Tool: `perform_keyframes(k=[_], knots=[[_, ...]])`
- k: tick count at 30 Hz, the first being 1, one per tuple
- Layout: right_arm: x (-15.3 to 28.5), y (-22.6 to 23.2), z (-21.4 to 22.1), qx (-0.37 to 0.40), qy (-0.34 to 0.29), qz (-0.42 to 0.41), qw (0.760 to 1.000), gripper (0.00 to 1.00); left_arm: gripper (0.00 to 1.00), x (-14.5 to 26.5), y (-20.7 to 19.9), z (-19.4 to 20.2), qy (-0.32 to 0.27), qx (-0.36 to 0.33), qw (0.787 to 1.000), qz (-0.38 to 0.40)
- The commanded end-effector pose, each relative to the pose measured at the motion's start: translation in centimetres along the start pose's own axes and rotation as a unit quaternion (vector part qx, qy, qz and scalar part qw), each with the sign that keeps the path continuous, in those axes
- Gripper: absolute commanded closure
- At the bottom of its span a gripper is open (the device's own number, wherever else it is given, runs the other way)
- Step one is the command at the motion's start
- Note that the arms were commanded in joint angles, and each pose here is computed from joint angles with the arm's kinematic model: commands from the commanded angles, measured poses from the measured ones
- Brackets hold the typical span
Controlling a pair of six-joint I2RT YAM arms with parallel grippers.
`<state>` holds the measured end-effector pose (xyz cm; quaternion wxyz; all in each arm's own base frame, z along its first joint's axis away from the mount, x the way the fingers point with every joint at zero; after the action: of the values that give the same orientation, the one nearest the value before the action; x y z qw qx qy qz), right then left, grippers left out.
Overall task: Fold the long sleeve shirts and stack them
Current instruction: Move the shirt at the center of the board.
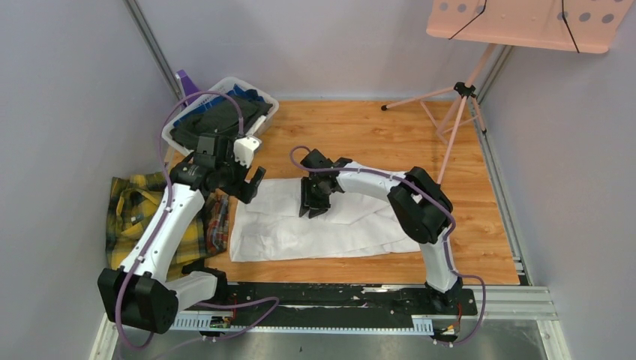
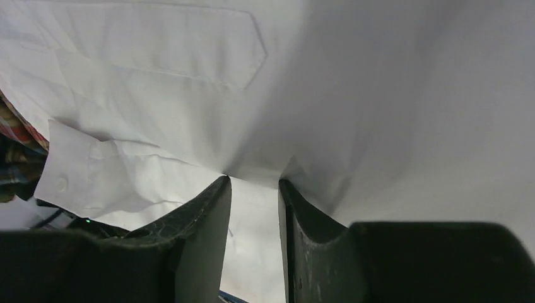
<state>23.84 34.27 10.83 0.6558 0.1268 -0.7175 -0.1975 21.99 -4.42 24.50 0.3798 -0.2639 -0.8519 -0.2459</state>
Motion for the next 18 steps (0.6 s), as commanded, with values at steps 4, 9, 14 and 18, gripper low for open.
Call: perform_keyframes(k=[4, 9, 14, 18], knots=[[1.8, -5.6, -5.2, -0.135, -0.054, 0.050, 0.988, 0.65, 0.00, -1.3, 0.9, -0.4, 0.013, 0.017, 1.000, -0.017], [3.8, -7.1, -5.0, -0.154, -0.099, 0.067, 0.981, 0.64, 0.00, -3.3, 1.1, -0.7, 0.016, 0.026, 1.000, 0.005], [4.2, -8.0, -4.2, -0.177, -0.110, 0.076, 0.975, 0.63, 0.00, -6.4, 0.4, -1.9, -0.003, 0.051, 0.994, 0.094], [4.6, -8.1, -4.0, -0.198, -0.124, 0.074, 0.970, 0.62, 0.00, -9.3, 0.2, -2.7, -0.003, 0.070, 0.986, 0.155]])
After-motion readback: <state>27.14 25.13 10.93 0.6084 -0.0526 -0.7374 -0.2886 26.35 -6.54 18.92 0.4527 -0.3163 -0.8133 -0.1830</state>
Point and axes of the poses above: each gripper's point midway between its finger pads, its own x axis back along the fingers, its own y axis along the line the jaws close on, z = x × y, the point moved 9 cm from there along x, back along the fingers, and after that the axes turned 12 degrees about -x, right-handed, at the moved point
